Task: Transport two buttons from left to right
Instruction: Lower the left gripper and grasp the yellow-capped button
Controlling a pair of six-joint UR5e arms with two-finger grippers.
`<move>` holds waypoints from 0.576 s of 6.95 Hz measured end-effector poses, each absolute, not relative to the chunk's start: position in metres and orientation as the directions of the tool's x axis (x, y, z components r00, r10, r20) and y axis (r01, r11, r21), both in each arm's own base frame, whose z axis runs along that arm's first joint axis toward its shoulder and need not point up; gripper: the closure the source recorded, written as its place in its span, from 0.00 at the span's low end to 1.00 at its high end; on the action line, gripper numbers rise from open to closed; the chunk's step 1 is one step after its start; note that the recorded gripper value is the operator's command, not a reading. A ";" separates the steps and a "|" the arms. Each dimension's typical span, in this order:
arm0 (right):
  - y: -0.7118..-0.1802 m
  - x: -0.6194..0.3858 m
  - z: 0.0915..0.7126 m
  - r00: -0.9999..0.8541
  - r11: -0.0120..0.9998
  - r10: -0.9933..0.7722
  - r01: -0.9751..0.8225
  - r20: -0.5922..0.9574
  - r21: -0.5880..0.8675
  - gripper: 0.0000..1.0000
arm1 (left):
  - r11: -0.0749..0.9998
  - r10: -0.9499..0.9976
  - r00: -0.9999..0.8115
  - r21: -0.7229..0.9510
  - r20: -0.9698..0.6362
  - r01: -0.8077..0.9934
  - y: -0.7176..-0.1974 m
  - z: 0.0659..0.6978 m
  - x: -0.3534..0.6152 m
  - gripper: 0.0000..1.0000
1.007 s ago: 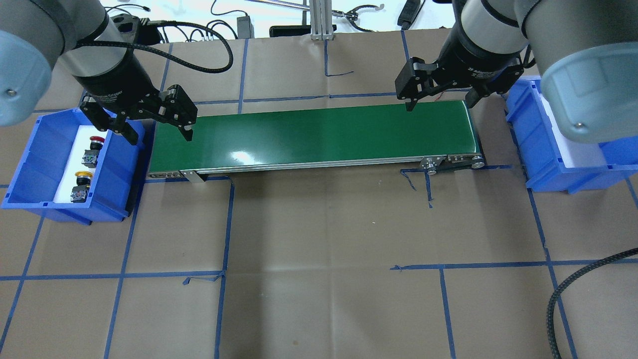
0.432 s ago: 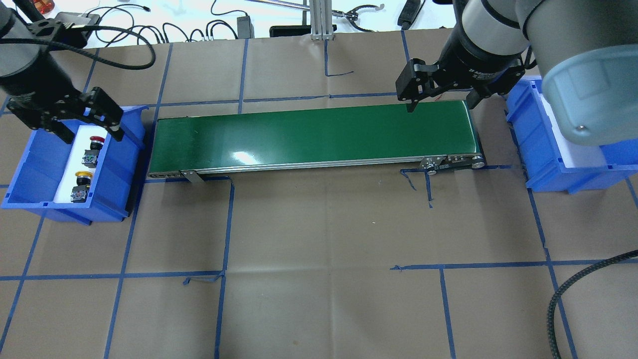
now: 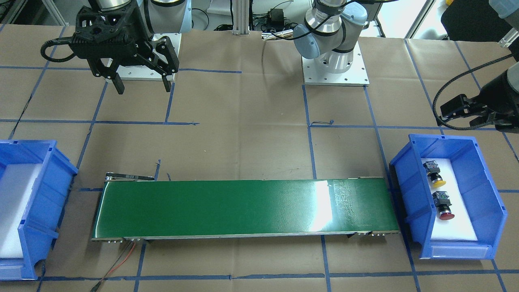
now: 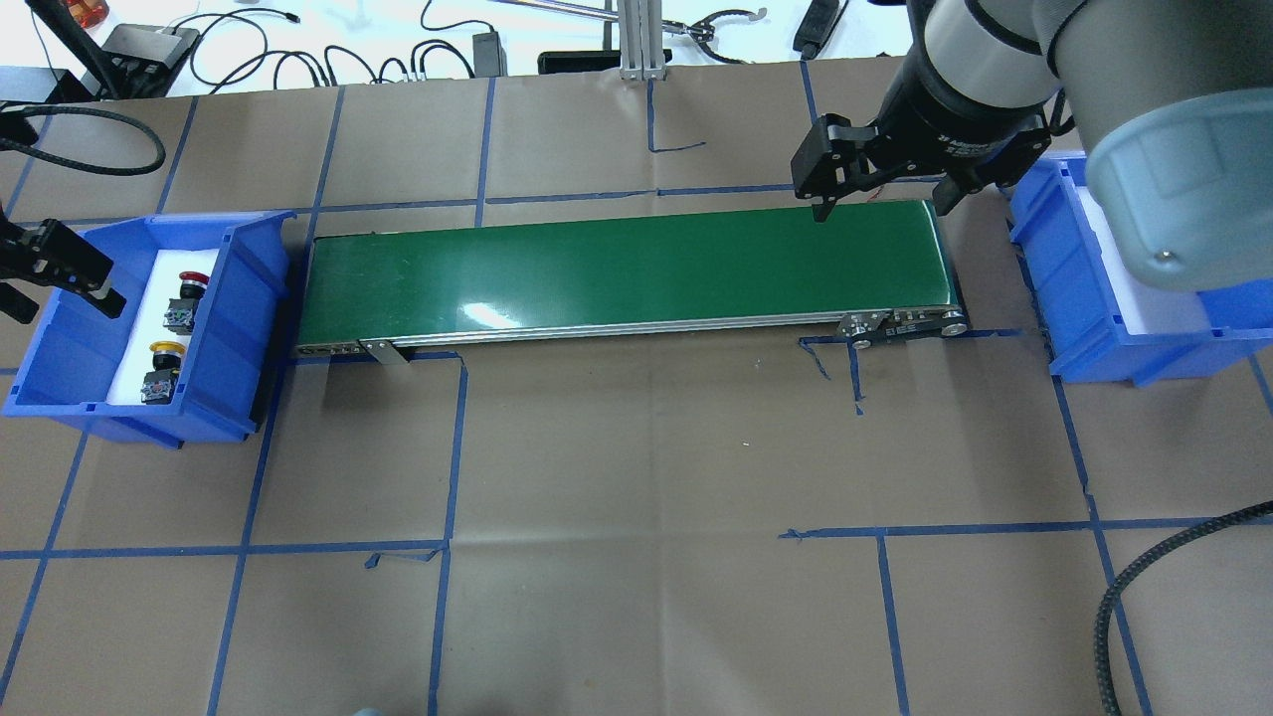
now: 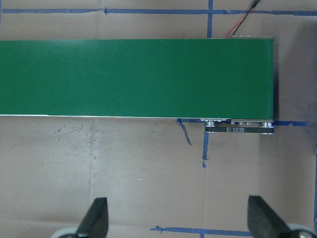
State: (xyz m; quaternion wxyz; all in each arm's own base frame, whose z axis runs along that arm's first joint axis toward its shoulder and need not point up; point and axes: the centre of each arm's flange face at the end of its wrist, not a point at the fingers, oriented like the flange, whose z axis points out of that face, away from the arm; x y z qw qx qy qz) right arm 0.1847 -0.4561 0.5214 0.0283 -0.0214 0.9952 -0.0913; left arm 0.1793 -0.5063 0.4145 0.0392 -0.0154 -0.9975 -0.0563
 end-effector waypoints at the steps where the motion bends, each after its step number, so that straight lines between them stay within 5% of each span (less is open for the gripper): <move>1: -0.456 0.185 0.521 -0.997 0.982 -0.048 -0.038 -0.052 -0.182 0.00 | 0.994 0.025 -0.997 0.101 0.074 0.032 -0.511 0.404 0.194 0.01; 4: -0.456 0.185 0.522 -0.998 0.982 -0.048 -0.038 -0.051 -0.183 0.00 | 0.997 0.026 -0.998 0.068 0.050 0.030 -0.520 0.366 0.208 0.01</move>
